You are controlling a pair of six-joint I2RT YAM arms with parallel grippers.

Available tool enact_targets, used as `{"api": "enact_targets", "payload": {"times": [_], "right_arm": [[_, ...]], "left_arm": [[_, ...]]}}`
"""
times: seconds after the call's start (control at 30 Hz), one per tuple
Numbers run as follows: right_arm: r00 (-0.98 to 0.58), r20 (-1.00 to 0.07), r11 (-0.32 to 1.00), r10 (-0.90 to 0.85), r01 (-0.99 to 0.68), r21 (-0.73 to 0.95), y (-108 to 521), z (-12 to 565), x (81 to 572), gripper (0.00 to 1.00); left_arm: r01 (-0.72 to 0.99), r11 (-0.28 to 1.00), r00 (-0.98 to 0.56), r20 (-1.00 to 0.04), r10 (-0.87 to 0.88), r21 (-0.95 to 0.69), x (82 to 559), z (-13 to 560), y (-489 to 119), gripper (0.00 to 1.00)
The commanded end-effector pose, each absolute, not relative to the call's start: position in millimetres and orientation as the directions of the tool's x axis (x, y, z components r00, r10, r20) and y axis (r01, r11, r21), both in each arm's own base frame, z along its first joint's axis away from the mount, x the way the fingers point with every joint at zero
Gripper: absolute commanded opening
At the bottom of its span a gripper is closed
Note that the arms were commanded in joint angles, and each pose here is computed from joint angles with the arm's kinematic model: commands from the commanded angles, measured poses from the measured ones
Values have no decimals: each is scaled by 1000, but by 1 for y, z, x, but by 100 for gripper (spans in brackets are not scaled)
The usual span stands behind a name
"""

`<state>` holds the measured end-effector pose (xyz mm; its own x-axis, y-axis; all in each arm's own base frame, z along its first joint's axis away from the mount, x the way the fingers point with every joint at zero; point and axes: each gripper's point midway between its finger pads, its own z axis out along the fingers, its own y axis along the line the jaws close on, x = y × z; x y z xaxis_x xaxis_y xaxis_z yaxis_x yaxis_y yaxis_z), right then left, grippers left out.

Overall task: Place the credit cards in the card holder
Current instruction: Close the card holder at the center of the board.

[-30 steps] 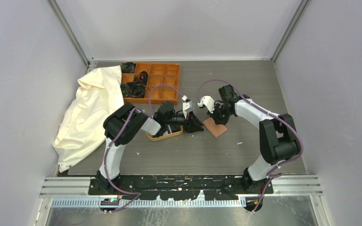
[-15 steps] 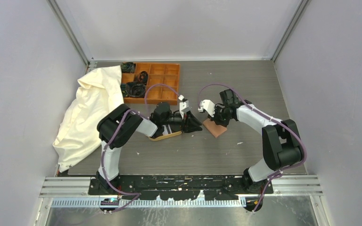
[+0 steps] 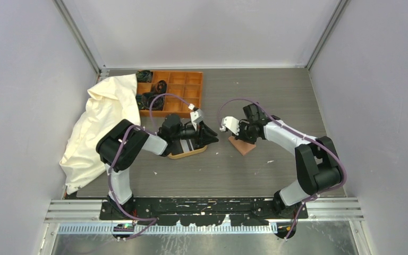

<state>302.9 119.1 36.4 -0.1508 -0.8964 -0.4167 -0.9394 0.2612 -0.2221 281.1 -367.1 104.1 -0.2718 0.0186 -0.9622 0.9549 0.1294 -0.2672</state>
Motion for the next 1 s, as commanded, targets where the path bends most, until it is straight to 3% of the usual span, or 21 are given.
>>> {"api": "enact_targets", "payload": {"times": [0.0,0.47,0.8,0.97], "right_arm": [[-203,-238,217,-950,-976,-33,97,-4,236,1],[-149,-98,152,-984,-988,-27,93,-13,204,1],[-257,-28,256,-966,-966,28,104,-14,185,1],[-374,0,373,-928,-926,-53,105,-17,208,4]], "left_arm": [[967,157,-200,-979,-31,-202,291,130,-362,32],[962,153,-224,-974,-30,-226,292,127,-363,32],[962,147,-229,-973,-33,-232,291,129,-363,31],[962,135,-234,-971,-44,-237,288,131,-364,31]]}}
